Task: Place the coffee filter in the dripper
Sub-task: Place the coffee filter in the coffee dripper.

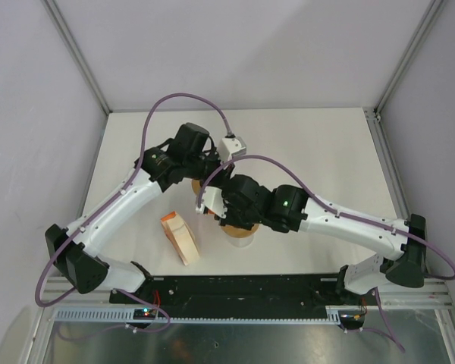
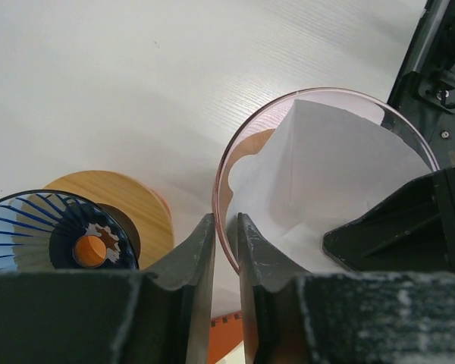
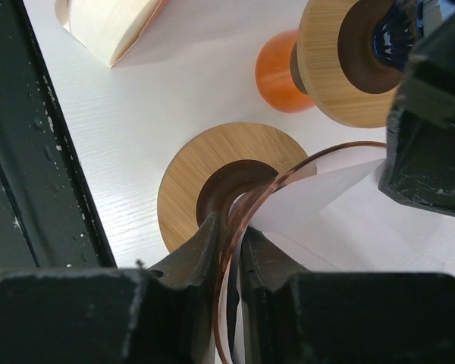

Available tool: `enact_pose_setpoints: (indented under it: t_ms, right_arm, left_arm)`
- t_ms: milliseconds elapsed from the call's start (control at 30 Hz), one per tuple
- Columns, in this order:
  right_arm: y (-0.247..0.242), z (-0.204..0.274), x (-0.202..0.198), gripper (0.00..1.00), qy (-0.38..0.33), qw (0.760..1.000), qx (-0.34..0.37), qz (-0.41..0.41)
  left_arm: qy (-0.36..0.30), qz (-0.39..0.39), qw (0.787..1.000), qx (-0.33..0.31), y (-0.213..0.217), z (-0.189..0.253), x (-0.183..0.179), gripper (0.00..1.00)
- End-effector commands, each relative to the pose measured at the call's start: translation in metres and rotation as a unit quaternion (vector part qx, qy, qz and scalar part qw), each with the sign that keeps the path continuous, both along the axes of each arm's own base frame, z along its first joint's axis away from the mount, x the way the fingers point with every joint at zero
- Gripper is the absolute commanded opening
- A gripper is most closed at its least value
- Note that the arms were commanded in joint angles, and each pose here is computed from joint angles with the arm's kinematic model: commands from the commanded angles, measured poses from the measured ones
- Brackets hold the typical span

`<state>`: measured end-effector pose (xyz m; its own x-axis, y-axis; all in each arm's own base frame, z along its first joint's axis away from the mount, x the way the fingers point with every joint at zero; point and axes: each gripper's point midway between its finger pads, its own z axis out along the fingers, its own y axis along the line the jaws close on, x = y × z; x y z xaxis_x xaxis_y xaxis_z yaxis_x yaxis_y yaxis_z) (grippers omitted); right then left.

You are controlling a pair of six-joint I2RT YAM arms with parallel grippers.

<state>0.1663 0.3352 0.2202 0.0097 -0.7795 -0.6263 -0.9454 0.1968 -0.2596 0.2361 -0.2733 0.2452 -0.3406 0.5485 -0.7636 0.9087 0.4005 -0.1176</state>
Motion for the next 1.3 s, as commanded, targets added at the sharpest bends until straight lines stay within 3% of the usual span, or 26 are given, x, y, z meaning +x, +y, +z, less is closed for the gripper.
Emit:
enact_pose_setpoints:
  t_ms: [0, 133, 400, 533, 600, 667, 1133, 1267]
  right_arm:
    - [0.002, -0.011, -0.009, 0.18, -0.021, 1.000, -0.020, 0.011]
    - [0.002, -0.020, -0.013, 0.23, -0.021, 0.999, -0.035, 0.017]
    - [0.003, -0.016, -0.015, 0.50, -0.028, 0.999, -0.030, 0.019]
    - [0.007, 0.001, -0.014, 0.72, -0.041, 0.999, 0.001, 0.021]
    - [0.009, 0.010, -0.013, 0.90, -0.049, 0.998, 0.017, 0.025]
    - [0.010, 0.019, -0.014, 0.97, -0.056, 0.997, 0.032, 0.029]
    - [0.003, 0.063, -0.031, 0.99, -0.071, 0.990, 0.097, 0.069]
    - [-0.003, 0.088, -0.032, 0.99, -0.075, 0.985, 0.143, 0.065]
  left_arm:
    - [-0.013, -0.042, 0.998, -0.036, -0.007, 0.023, -0.019, 0.22]
    - [-0.017, -0.042, 0.998, -0.038, -0.005, 0.025, -0.021, 0.26]
    - [-0.040, -0.037, 0.998, -0.044, -0.003, 0.038, -0.017, 0.38]
    - [-0.049, -0.035, 0.997, -0.046, -0.003, 0.044, -0.014, 0.41]
    - [-0.051, -0.035, 0.997, -0.047, -0.004, 0.046, -0.013, 0.41]
    - [-0.054, -0.035, 0.997, -0.048, -0.005, 0.048, -0.012, 0.42]
    - [-0.068, -0.030, 0.996, -0.048, -0.004, 0.055, -0.008, 0.44]
    - [-0.094, -0.018, 0.994, -0.050, 0.000, 0.069, -0.003, 0.49]
